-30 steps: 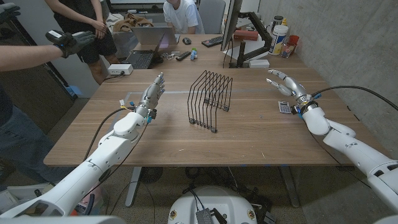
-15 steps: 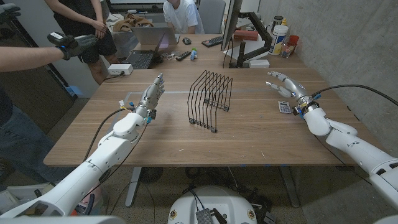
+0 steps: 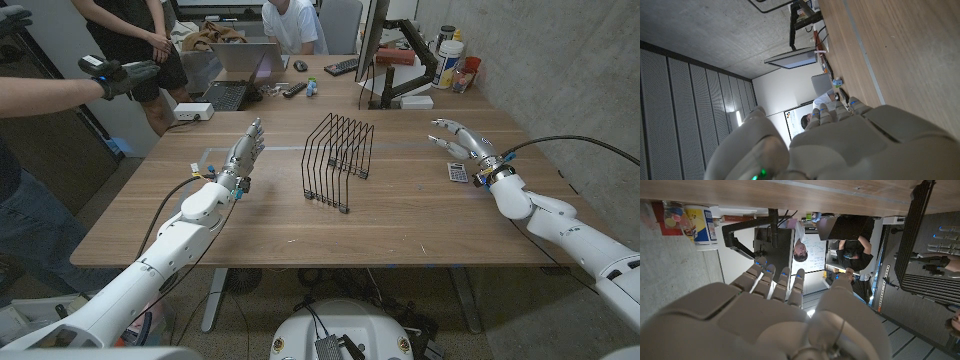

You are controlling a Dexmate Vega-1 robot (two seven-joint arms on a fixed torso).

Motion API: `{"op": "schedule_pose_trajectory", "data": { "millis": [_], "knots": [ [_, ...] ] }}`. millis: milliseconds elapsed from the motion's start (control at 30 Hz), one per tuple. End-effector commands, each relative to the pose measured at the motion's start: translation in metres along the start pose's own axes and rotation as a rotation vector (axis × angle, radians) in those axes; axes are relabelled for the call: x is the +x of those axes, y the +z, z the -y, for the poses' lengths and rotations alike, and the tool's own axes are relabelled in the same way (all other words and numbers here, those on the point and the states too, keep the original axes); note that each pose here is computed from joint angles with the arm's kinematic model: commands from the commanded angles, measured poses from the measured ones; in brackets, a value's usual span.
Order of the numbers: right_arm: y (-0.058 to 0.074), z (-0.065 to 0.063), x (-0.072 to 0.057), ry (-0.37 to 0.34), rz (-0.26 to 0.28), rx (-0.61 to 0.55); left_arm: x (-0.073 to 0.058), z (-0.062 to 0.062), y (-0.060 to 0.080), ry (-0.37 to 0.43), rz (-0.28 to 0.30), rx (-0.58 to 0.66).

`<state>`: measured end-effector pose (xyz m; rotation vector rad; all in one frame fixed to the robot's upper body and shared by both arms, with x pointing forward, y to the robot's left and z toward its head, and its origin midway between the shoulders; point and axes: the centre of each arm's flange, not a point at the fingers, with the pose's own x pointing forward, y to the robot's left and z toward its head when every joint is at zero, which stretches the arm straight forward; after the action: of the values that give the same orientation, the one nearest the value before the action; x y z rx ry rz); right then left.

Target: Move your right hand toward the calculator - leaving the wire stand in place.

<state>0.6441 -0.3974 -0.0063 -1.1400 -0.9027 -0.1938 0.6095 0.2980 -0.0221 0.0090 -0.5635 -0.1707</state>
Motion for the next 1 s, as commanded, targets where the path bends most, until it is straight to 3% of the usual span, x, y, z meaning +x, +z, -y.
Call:
{"op": "schedule_pose_trajectory", "data": {
  "millis": [33,567,1000],
  "knots": [
    [-0.0043,-0.0008,-0.0045,0.020,-0.002,-0.034,-0.0006,-0.0006,0.0005,0.001,-0.004,0.003],
    [-0.0077,-0.0026,-0.0116,0.058,-0.003,-0.065,0.0011,0.0002,-0.0002,-0.002,-0.001,0.003],
    [-0.0065,-0.0063,-0.0096,0.087,0.003,-0.081,-0.0008,0.0001,0.0011,-0.004,0.002,0.002]
  ]
}}
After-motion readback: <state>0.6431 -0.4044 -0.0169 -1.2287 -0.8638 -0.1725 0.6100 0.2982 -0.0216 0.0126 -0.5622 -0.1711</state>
